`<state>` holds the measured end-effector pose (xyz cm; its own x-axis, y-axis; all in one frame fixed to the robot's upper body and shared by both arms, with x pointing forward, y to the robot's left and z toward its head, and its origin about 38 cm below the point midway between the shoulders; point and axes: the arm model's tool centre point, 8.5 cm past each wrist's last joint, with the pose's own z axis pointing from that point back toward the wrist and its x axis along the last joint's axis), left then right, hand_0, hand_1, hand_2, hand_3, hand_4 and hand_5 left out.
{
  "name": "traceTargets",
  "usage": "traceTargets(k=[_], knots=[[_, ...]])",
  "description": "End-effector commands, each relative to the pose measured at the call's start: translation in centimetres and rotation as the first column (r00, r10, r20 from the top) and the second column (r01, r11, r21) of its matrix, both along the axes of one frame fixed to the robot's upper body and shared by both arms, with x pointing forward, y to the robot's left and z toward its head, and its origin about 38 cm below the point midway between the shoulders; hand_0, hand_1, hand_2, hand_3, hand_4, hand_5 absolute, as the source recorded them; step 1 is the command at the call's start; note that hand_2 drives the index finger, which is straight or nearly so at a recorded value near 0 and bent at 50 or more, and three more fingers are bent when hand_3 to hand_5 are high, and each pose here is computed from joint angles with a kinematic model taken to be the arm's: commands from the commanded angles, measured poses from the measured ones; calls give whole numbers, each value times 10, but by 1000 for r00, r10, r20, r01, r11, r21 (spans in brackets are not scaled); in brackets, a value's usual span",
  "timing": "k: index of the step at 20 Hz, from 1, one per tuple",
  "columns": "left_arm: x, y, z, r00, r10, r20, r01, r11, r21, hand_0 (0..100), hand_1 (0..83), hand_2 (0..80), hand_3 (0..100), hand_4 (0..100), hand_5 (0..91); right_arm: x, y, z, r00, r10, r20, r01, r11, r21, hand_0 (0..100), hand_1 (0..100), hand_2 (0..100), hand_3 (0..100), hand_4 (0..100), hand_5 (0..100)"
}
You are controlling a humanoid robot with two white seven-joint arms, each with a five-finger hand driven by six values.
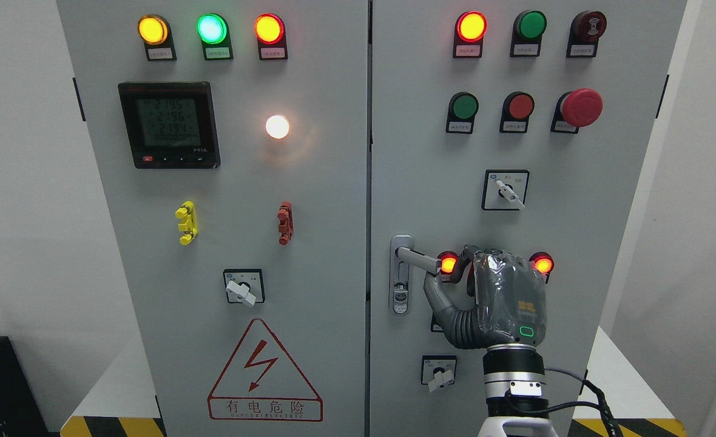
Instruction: Release door handle
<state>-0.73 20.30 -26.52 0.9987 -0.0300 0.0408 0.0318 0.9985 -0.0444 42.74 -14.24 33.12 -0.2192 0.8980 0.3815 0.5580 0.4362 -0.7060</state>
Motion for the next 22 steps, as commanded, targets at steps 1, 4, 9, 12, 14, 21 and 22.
traceTargets(k=[1, 4, 9, 12, 14, 21, 22], knots=[[0, 0, 0, 1000, 0, -5, 0, 1000, 0, 0, 0, 31, 173, 127, 0, 1, -1, 0, 1000, 0, 0, 0, 1000, 0, 479, 443, 701, 950, 749, 732], [0, 0, 0, 1000, 0, -4, 0, 1000, 0, 0, 0, 31, 173, 127, 0, 1, -1, 0, 1000, -1, 0, 1, 1000, -2, 479, 443, 702, 950, 749, 732], [-1, 0, 0, 1000, 0, -5, 0, 1000, 0, 0, 0, 30, 173, 127, 0, 0, -1, 1, 1000, 1, 3, -1, 1000, -1, 480, 443, 700, 949, 748, 730], [0, 0, 0, 1000, 0, -4, 0, 1000, 0, 0, 0, 30, 173, 128, 0, -1, -1, -1, 1000, 0, 0, 0, 1000, 0, 482, 444, 703, 949, 748, 730], [-1, 0, 0, 1000, 0, -5, 0, 1000, 0, 0, 0, 30, 173, 128, 0, -1, -1, -2, 1000, 0, -3, 0, 1000, -3, 482, 445, 703, 949, 748, 731], [-1, 0, 0, 1000, 0, -5, 0, 1000, 0, 0, 0, 31, 173, 128, 0, -10, -4, -6, 1000, 2, 0, -2, 1000, 0, 486, 448, 699, 949, 746, 728], [-1, 0, 0, 1000, 0, -5, 0, 1000, 0, 0, 0, 31, 173, 128, 0, -13, -4, -8, 1000, 4, 1, -4, 1000, 1, 486, 448, 698, 949, 746, 728]])
